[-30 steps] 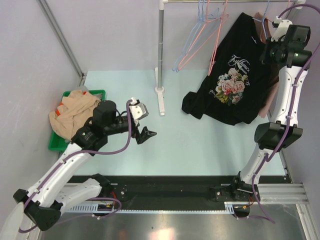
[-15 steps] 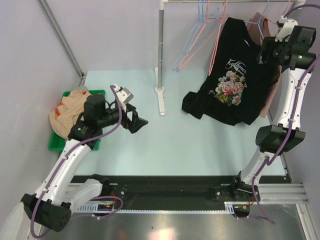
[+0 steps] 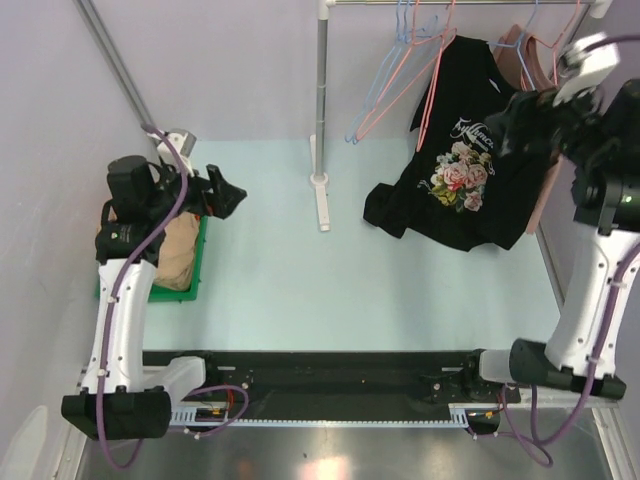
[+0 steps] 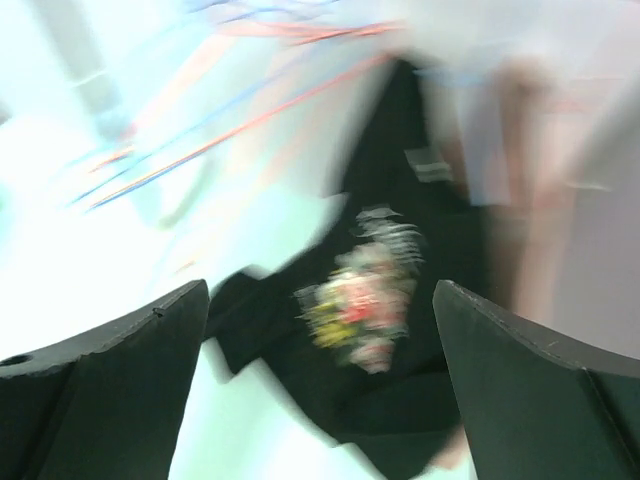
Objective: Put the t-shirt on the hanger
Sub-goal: Reset both arms
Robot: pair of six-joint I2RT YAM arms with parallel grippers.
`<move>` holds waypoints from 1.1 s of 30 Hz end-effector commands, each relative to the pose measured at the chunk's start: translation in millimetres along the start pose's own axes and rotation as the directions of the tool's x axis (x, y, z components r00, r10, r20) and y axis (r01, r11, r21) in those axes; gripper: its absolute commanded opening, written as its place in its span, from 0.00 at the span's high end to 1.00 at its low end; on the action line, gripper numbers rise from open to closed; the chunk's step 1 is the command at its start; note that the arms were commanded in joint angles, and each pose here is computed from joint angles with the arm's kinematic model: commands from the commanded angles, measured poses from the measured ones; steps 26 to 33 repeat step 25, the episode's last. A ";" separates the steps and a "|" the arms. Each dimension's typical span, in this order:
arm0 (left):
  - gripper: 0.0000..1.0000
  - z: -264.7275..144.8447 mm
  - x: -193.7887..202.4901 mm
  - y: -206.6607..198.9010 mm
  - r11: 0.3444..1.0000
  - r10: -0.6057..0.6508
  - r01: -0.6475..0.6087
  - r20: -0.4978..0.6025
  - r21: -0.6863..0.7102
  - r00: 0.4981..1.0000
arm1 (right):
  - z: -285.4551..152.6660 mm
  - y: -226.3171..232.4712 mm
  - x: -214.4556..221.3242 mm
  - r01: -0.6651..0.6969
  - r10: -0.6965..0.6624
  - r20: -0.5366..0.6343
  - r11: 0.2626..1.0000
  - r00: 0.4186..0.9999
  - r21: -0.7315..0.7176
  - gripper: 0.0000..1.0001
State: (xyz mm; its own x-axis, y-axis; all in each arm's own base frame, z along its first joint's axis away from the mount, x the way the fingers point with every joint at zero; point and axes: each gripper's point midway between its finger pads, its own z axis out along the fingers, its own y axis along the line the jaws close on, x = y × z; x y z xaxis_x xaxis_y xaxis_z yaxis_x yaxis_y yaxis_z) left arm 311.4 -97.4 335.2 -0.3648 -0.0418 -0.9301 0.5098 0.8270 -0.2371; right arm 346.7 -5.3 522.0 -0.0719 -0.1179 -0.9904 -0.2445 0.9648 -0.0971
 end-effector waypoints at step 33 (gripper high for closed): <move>0.00 -38.0 115.6 52.9 0.957 -0.080 -0.001 -0.267 -0.290 0.960 | 35.3 149.2 262.6 -0.331 0.052 -0.699 0.904 0.713 -0.271 0.00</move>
